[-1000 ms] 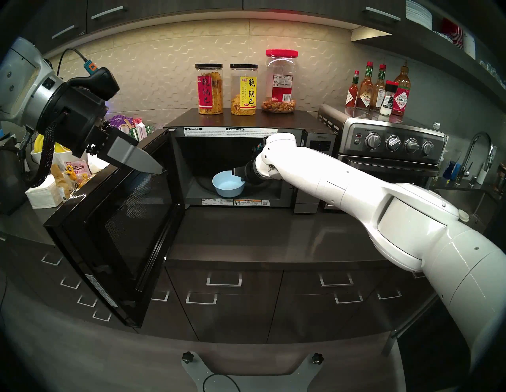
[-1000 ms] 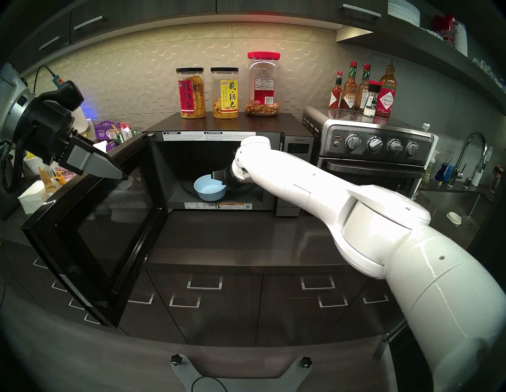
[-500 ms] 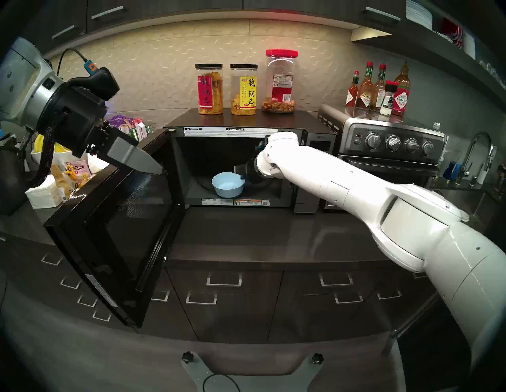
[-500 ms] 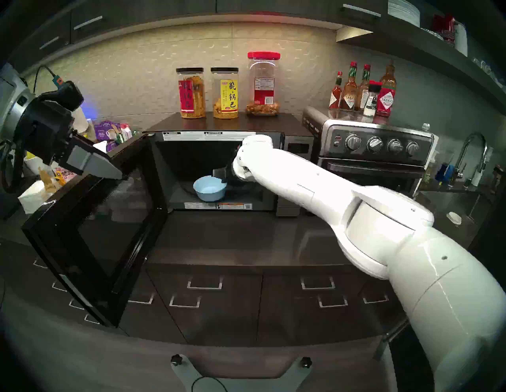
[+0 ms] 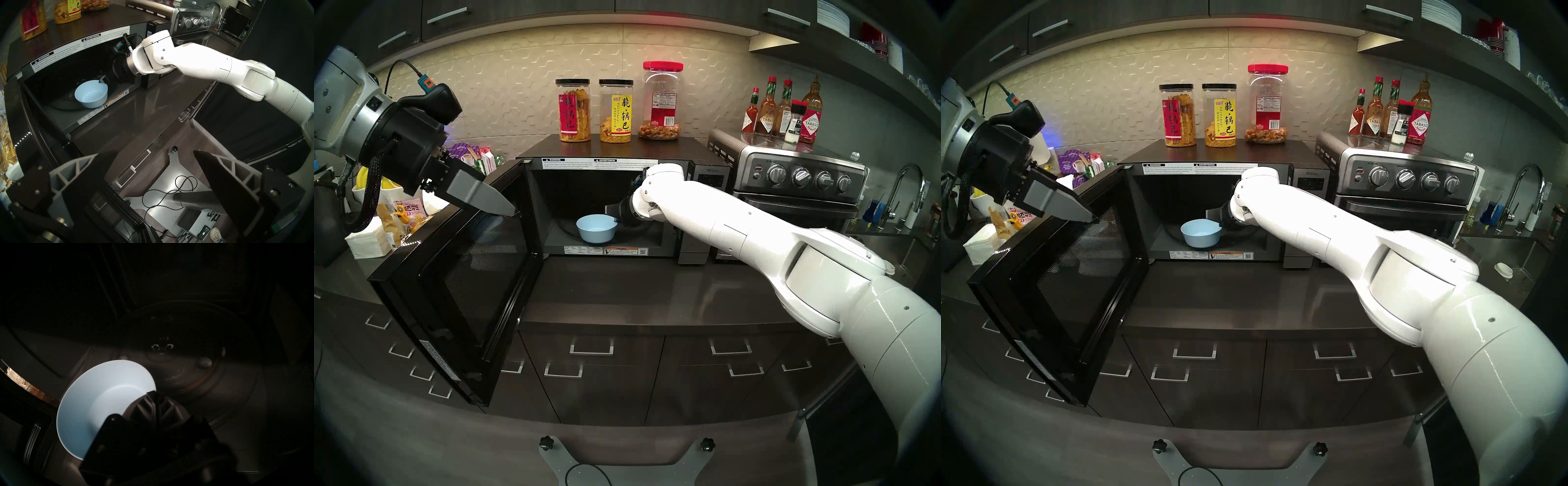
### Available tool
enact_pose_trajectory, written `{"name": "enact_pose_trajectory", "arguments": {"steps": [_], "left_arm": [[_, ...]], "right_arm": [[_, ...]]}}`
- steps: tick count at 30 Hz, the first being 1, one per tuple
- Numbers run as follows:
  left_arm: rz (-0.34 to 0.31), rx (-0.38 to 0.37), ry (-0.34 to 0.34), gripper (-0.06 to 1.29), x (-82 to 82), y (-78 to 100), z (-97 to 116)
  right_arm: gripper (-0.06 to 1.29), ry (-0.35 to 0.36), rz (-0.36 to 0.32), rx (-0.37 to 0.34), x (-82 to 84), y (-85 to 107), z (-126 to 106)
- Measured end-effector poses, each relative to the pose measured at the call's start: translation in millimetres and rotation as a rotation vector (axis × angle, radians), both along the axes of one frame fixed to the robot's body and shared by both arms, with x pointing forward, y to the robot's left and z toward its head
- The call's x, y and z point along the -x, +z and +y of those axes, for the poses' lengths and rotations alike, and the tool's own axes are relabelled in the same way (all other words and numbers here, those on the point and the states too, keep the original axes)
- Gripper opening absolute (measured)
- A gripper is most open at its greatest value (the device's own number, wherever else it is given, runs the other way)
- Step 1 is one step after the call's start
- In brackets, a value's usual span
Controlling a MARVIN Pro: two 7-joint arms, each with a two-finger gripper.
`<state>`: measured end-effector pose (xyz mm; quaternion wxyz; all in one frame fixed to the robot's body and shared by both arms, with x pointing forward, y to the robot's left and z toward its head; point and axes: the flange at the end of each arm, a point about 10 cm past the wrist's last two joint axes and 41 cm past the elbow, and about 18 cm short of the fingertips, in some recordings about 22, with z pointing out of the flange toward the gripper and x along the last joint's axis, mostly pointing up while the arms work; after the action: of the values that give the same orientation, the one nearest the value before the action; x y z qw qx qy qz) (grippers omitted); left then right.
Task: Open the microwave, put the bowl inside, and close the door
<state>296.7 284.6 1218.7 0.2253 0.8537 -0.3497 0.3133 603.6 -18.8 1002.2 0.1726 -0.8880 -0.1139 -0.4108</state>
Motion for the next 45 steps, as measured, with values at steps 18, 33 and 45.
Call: {"name": "enact_pose_trajectory", "arguments": {"steps": [18, 33, 45], "left_arm": [[0.000, 0.000, 0.000, 1.27, 0.0, 0.0, 0], [0.001, 0.000, 0.000, 1.27, 0.0, 0.0, 0], [0.001, 0.000, 0.000, 1.27, 0.1, 0.0, 0]], "right_arm": [[-0.03, -0.066, -0.021, 0.022, -5.8, -1.1, -2], [-0.03, -0.157, -0.044, 0.003, -14.5, -1.9, -7], [-0.03, -0.151, -0.055, -0.011, -13.3, -1.7, -3]]}}
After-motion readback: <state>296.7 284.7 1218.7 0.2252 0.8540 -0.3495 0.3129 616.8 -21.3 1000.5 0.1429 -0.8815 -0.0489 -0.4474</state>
